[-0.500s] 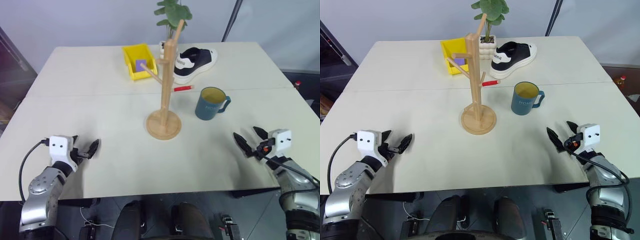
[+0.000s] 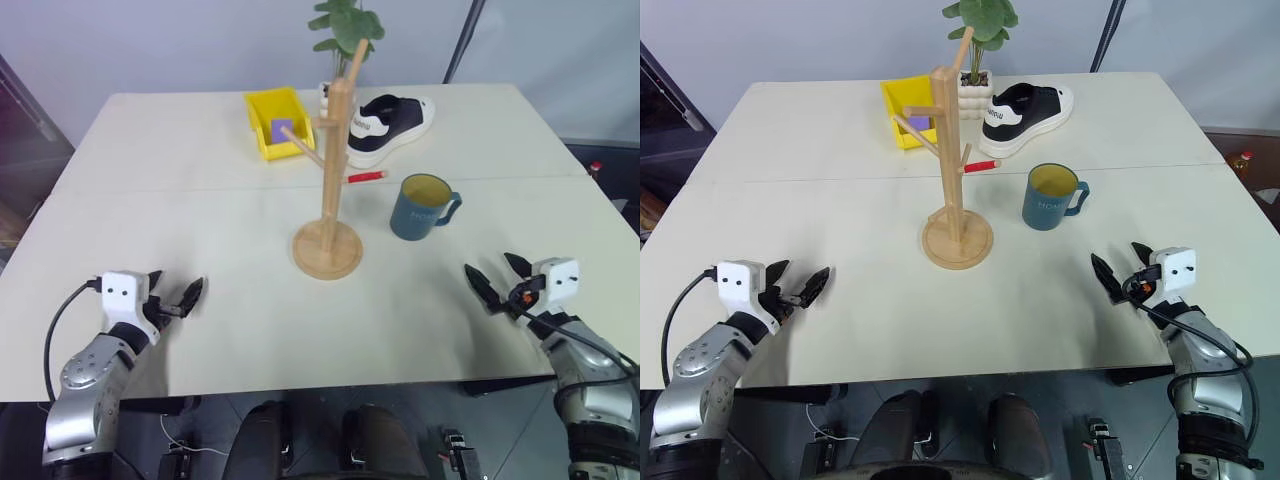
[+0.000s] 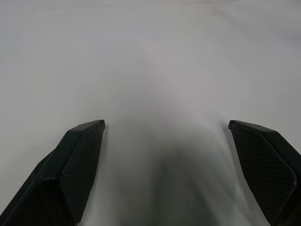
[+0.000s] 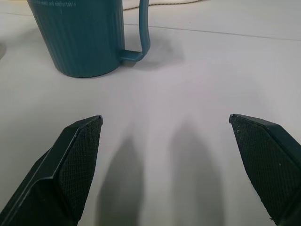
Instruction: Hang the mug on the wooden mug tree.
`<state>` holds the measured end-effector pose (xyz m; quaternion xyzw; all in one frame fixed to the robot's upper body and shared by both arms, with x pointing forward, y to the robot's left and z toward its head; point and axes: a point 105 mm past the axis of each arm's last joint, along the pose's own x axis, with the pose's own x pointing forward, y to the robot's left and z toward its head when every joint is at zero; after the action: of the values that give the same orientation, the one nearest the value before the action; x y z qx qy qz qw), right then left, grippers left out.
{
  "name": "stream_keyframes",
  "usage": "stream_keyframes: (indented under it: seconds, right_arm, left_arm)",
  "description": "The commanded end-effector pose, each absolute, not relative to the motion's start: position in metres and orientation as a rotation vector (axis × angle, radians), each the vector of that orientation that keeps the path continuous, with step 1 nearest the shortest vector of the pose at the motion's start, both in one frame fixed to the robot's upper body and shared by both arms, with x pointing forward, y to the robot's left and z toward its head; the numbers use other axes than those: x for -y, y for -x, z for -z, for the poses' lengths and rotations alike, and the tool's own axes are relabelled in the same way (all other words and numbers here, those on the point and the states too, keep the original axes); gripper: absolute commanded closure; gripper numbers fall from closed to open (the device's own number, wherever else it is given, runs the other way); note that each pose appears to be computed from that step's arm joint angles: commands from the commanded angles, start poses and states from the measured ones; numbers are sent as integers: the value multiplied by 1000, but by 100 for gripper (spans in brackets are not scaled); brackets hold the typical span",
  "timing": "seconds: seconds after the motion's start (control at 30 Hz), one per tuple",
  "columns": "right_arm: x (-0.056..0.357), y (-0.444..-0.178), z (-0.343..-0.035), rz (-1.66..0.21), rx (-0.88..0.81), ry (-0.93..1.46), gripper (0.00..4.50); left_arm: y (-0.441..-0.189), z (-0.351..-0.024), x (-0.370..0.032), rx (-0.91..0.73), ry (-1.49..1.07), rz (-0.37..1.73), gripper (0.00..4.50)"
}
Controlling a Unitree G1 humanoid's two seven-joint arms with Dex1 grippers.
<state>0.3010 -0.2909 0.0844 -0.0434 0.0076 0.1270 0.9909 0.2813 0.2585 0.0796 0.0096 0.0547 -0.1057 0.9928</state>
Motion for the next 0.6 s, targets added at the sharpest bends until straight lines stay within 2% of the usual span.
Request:
stream_keyframes:
  seconds: [0.03,0.37,0.6]
  right_arm:
    - [283,-309,-97,-254,22,94,1]
    - [276,-328,-125,-223,121,87,1]
    - [274,-349,-129,-196,120,133,1]
  left_arm:
    - [-277,-101,-223,-15,0,370,0]
    - [-246,-127,-131,22,-41,914,0]
    - [-244,-150,-99,79,-65,1065,0]
